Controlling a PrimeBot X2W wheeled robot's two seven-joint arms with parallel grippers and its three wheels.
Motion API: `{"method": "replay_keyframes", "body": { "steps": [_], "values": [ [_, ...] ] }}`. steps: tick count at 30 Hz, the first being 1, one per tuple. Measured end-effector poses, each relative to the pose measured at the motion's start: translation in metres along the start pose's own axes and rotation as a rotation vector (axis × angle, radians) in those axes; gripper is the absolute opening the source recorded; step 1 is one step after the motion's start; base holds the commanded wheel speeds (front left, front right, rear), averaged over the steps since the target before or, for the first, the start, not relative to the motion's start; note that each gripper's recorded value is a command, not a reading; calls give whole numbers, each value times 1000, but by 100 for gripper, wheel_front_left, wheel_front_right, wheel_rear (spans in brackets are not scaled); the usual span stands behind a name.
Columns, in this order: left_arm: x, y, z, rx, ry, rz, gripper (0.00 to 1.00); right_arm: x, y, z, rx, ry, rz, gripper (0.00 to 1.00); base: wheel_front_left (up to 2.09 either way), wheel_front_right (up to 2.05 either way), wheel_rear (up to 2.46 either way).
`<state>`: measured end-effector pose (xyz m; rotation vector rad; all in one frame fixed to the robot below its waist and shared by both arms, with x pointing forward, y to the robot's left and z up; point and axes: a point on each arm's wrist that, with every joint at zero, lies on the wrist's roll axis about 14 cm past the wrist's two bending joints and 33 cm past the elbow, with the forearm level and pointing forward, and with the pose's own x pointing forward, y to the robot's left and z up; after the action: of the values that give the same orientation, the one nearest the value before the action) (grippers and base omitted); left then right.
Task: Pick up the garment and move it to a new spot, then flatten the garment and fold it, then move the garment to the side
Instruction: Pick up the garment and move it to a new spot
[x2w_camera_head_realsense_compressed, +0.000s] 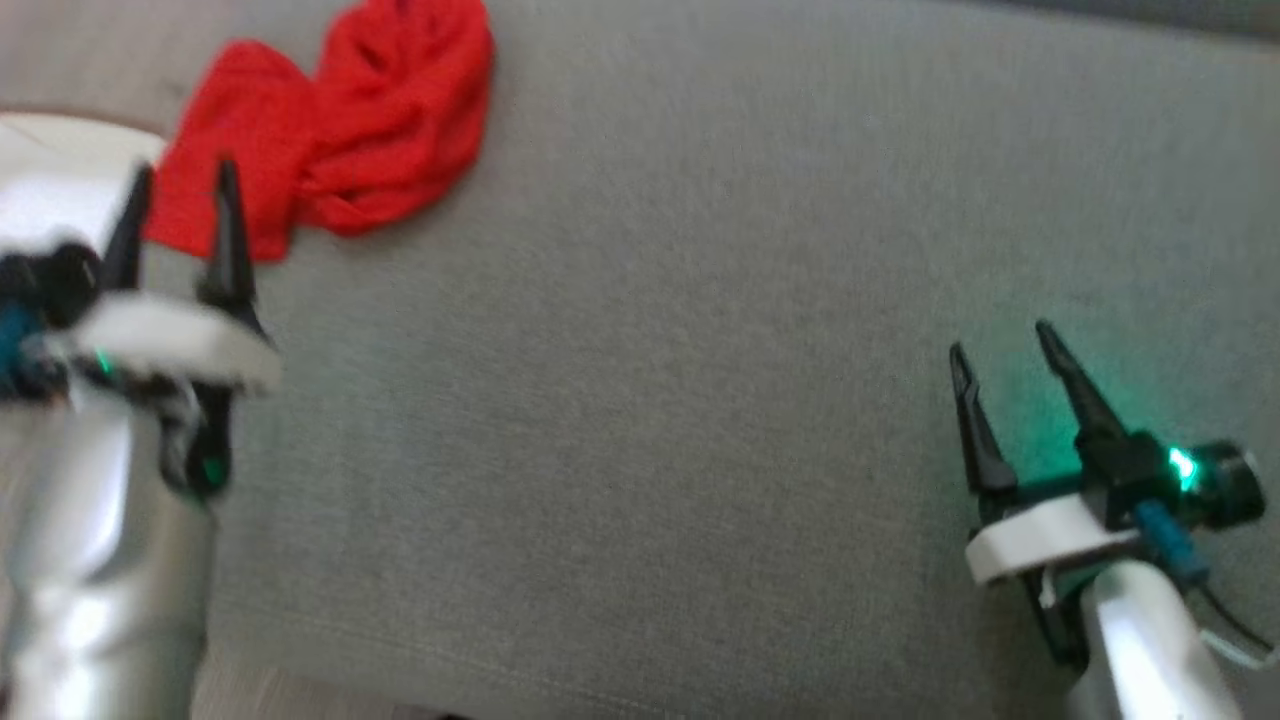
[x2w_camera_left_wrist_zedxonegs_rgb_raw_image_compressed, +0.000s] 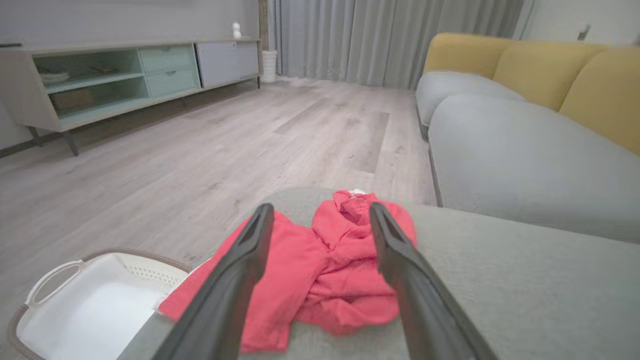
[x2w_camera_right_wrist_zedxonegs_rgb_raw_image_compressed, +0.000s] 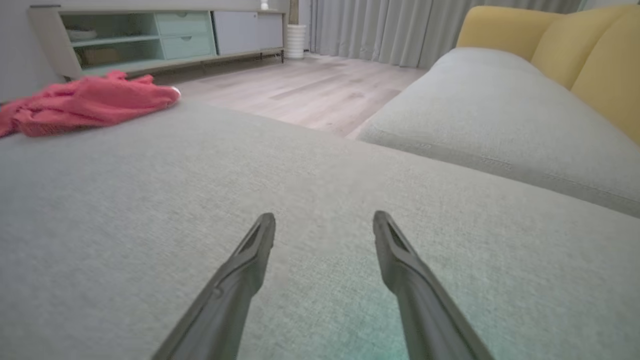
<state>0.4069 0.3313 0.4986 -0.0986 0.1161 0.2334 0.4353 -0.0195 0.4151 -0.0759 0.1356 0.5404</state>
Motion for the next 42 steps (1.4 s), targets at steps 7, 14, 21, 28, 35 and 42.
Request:
{"method": "replay_keyframes", "body": {
  "steps": [7,14,21,28,35,42],
  "values": [
    [91,-6,-40,15,213,18,100,19,-27,-42,7,75,-26,100,0,0,0],
    [118,-19,-120,38,476,23,100,19,-52,-48,8,68,-82,100,0,0,0],
    [129,-42,-137,38,541,-20,0,6,-76,-45,-16,79,-151,100,0,0,0],
    [133,-90,-67,27,335,-180,0,-24,-73,-47,15,116,-186,100,0,0,0],
    [67,-190,30,-166,138,-559,0,-55,-69,-24,63,67,-240,100,0,0,0],
    [-56,-286,55,-415,190,-966,0,-77,-67,-6,106,16,-278,100,0,0,0]
  ]
}}
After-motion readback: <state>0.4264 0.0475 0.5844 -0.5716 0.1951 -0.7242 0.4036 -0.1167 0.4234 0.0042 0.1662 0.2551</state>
